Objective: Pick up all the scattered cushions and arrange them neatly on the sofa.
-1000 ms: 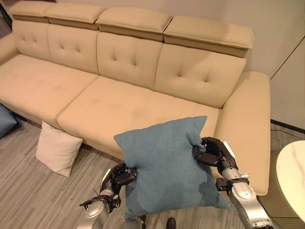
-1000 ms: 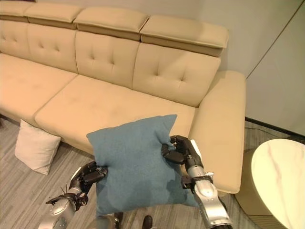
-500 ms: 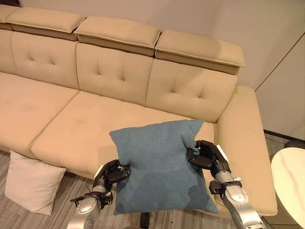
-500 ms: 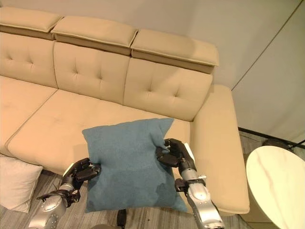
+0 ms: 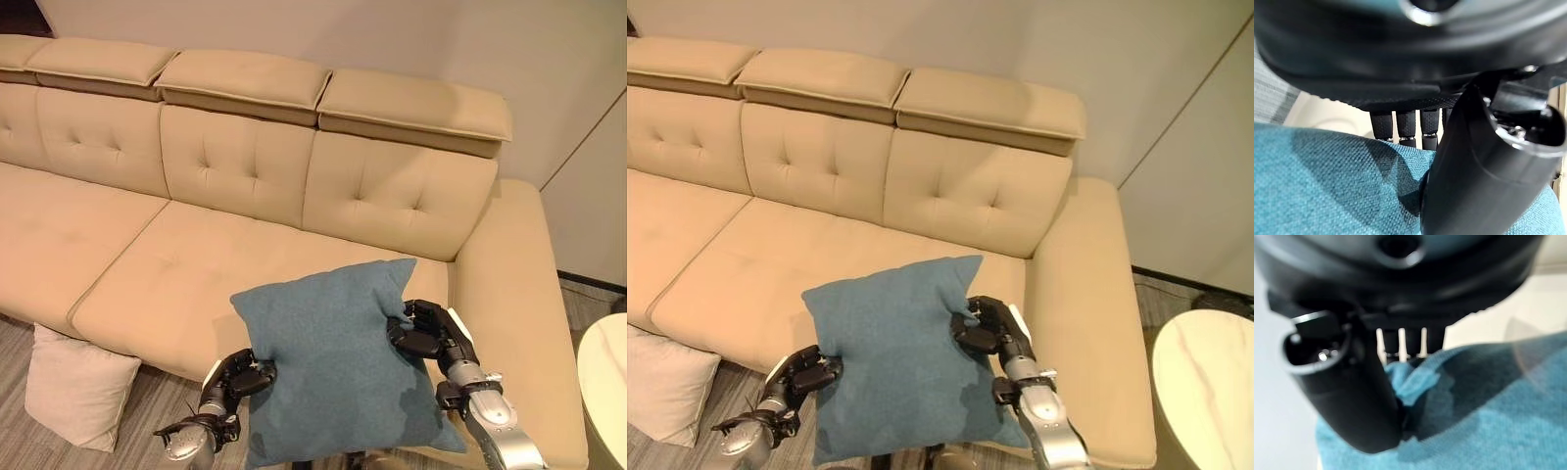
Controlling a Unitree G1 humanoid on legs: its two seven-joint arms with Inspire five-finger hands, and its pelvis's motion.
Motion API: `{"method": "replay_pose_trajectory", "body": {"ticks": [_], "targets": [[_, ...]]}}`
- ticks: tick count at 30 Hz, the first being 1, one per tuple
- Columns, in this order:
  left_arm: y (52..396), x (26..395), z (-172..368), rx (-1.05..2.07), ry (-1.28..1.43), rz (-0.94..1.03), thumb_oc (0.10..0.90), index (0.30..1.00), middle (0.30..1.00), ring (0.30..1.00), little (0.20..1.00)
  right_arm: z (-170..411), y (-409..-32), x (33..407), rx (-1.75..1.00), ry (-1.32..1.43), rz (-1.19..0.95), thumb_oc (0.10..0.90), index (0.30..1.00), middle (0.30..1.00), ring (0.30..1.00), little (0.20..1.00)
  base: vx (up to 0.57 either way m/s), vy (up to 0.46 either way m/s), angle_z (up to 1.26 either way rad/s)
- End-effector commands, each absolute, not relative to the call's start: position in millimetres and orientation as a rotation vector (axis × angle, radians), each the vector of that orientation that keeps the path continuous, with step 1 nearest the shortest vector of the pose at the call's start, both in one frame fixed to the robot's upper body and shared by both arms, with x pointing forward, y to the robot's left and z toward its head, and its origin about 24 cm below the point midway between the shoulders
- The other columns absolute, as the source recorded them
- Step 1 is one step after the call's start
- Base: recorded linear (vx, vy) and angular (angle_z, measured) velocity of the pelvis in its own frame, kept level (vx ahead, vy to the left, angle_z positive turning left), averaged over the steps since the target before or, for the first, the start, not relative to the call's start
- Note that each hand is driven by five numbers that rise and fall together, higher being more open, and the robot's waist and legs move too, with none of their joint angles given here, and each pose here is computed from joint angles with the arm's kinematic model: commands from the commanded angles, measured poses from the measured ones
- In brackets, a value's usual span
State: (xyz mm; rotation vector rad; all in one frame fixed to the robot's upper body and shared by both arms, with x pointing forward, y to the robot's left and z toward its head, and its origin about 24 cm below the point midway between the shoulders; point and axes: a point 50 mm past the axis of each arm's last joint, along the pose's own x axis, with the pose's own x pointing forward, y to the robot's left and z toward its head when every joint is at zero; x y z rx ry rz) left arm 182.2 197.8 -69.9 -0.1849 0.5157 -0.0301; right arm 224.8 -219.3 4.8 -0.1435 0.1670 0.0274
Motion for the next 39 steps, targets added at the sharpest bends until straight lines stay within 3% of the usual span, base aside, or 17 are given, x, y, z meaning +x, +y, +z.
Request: {"method": "replay_pose_trajectory", "body": {"ticks": [1, 24, 31, 39], "targets": [[146, 241, 2, -0.27, 0.104, -0.291, 0.4, 0.3, 0.3, 0.3, 0.3, 66, -189, 252, -0.102, -0.171, 0.167, 0.4, 0.3, 0.3, 0.3, 0.3, 0.01, -0.007, 0.27], [156, 253, 30, -0.169, -0.028, -0.234, 0.4, 0.3, 0.3, 0.3, 0.3, 61, -194, 253, -0.163, -0.165, 0.11, 0.4, 0.3, 0.3, 0.3, 0.3, 0.06, 0.066, -0.17], [150, 279, 60, -0.137, -0.172, -0.164, 0.4, 0.3, 0.3, 0.3, 0.3, 93, -180, 284, -0.225, -0.326, 0.051, 0.4, 0.3, 0.3, 0.3, 0.3, -0.14, 0.052, -0.13], [124, 339, 140, -0.056, -0.429, -0.114, 0.4, 0.3, 0.3, 0.3, 0.3, 161, -135, 338, -0.28, -0.557, 0.014, 0.4, 0.3, 0.3, 0.3, 0.3, -0.1, 0.01, -0.07]]}}
